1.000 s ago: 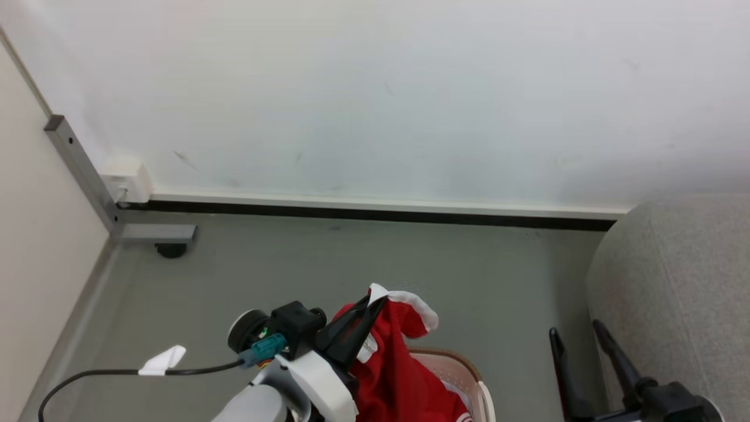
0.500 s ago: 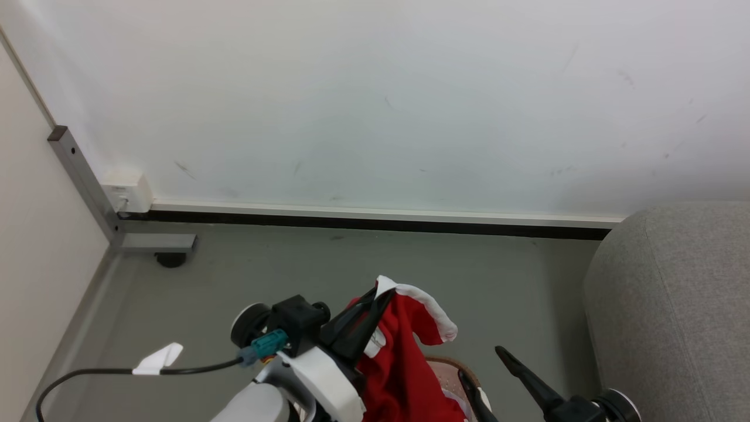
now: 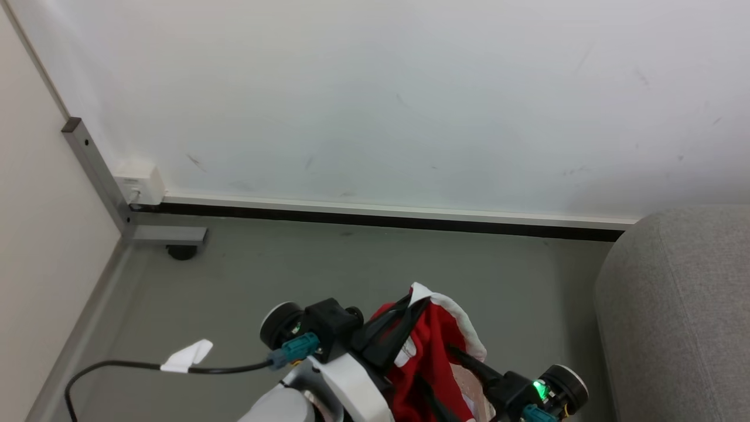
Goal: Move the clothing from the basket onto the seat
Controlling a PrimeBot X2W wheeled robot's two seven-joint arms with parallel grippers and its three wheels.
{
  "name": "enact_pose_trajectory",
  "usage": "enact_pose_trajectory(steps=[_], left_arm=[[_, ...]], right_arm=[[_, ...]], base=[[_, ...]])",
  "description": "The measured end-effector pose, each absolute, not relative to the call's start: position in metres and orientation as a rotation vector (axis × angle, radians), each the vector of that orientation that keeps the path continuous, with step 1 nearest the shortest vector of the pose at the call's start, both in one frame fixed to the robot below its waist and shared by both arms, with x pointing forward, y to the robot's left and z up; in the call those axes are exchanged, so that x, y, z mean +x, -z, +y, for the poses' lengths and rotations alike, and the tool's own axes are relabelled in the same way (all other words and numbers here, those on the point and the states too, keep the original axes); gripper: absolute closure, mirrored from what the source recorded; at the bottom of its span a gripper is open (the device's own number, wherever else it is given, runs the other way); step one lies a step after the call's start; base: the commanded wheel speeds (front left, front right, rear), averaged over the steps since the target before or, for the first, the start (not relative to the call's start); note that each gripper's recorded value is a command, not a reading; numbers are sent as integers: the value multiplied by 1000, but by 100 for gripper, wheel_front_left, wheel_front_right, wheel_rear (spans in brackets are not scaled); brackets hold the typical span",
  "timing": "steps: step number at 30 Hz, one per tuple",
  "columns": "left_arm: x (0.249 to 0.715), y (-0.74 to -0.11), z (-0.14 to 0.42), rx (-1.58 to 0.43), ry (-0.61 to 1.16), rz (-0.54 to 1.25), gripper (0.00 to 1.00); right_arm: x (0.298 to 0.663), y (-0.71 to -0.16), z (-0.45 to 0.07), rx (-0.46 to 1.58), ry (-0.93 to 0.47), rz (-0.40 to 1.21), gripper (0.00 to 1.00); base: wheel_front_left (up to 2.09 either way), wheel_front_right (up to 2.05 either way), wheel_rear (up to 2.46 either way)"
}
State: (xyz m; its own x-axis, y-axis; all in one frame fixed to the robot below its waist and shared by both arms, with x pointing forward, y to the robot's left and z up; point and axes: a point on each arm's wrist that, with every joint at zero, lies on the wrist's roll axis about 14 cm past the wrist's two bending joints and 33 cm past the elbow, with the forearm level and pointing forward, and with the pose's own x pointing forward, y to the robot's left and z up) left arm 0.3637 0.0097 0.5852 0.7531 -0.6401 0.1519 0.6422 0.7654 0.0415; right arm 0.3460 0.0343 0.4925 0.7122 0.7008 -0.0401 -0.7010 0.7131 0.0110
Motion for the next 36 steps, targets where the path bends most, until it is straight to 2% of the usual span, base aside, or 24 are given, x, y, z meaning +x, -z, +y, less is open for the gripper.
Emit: enact_pose_trajectory(steps=[8, 9, 10, 16, 17, 19, 20, 21, 29, 36], left_arm=[[355, -596, 0, -26, 736, -179, 100], [355, -597, -1, -32, 738, -181, 100], [355, -599, -1, -34, 738, -183, 100], [361, -599, 11, -38, 693, -183, 100], [363, -598, 14, -40, 684, -180, 90], [366, -595, 20, -43, 663, -180, 43], [367, -593, 23, -42, 653, -178, 4], [369, -590, 25, -42, 645, -175, 0], [369, -568, 44, -63, 581, -169, 0], [361, -542, 43, -60, 600, -115, 0]], right_arm=[[358, -468, 32, -82, -776, 118, 0], [359, -465, 32, -80, -774, 128, 82], [359, -465, 32, -58, -772, 137, 100], [369, -489, 37, 91, -749, 99, 100], [372, -495, 37, 103, -743, 82, 100], [379, -509, 34, 131, -727, 42, 100], [382, -515, 32, 143, -716, 25, 100], [385, -521, 30, 155, -707, 9, 100], [399, -553, 12, 204, -642, -89, 100], [411, -567, -7, 213, -584, -139, 100]], base=[[0, 0, 0], [0, 0, 0], [0, 0, 0], [0, 0, 0], [0, 0, 0], [0, 0, 0], [0, 0, 0], [0, 0, 0], [0, 0, 0], [0, 0, 0]])
